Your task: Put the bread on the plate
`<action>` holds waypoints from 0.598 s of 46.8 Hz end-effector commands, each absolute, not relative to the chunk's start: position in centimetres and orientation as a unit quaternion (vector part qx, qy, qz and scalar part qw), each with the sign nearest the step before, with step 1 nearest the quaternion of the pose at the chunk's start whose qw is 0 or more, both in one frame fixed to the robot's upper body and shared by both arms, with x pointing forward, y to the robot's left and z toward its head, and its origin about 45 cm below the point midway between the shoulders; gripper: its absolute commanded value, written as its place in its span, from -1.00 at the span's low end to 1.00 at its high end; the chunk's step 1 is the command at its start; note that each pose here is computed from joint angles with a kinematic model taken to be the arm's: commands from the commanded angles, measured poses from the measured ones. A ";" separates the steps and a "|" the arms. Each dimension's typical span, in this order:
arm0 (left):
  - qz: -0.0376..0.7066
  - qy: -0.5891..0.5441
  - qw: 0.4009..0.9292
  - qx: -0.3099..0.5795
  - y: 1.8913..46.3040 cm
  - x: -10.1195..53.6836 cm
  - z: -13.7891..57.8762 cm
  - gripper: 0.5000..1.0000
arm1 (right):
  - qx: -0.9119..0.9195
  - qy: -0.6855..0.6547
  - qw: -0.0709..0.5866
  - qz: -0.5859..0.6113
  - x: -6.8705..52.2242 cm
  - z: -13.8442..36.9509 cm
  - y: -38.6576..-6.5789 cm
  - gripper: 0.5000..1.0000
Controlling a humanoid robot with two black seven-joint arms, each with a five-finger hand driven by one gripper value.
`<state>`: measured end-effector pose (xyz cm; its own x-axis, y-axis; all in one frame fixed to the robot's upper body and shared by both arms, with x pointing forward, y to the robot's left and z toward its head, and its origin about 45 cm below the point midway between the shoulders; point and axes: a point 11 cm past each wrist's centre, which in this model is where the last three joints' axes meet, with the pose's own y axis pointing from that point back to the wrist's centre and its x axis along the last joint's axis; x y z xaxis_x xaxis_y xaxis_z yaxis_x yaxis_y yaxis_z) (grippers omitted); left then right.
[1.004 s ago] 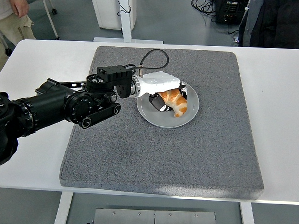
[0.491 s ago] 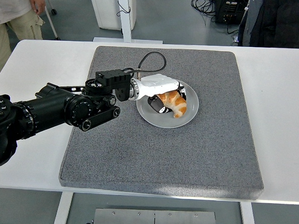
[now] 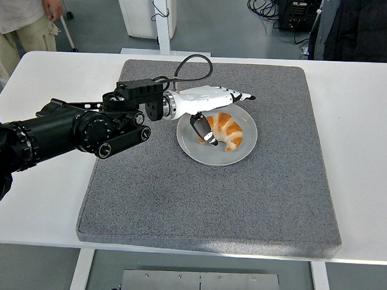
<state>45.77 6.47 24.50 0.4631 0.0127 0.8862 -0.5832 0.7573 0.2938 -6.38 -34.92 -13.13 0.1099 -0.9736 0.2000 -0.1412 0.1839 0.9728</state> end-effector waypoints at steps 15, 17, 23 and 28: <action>0.228 -0.454 0.821 0.262 8.6 47.4 31.1 0.99 | 0.511 -0.546 0.542 -0.384 -6.4 -13.1 -34.9 1.00; 0.240 -0.448 0.821 0.259 9.1 47.8 31.7 0.99 | 0.511 -0.546 0.542 -0.384 -6.4 -13.1 -34.9 1.00; 0.297 -0.407 0.834 0.227 10.9 48.9 34.2 0.99 | 0.511 -0.546 0.542 -0.384 -6.4 -13.1 -34.9 1.00; 0.339 -0.360 0.848 0.192 12.4 49.6 36.0 0.99 | 0.510 -0.546 0.543 -0.383 -6.4 -13.1 -35.0 1.00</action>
<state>49.26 11.51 35.16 0.5008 0.3719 0.7815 -0.6957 0.7102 0.1079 -6.37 -34.92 -13.13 0.1099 -0.9736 0.1998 -0.1414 0.1837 0.9728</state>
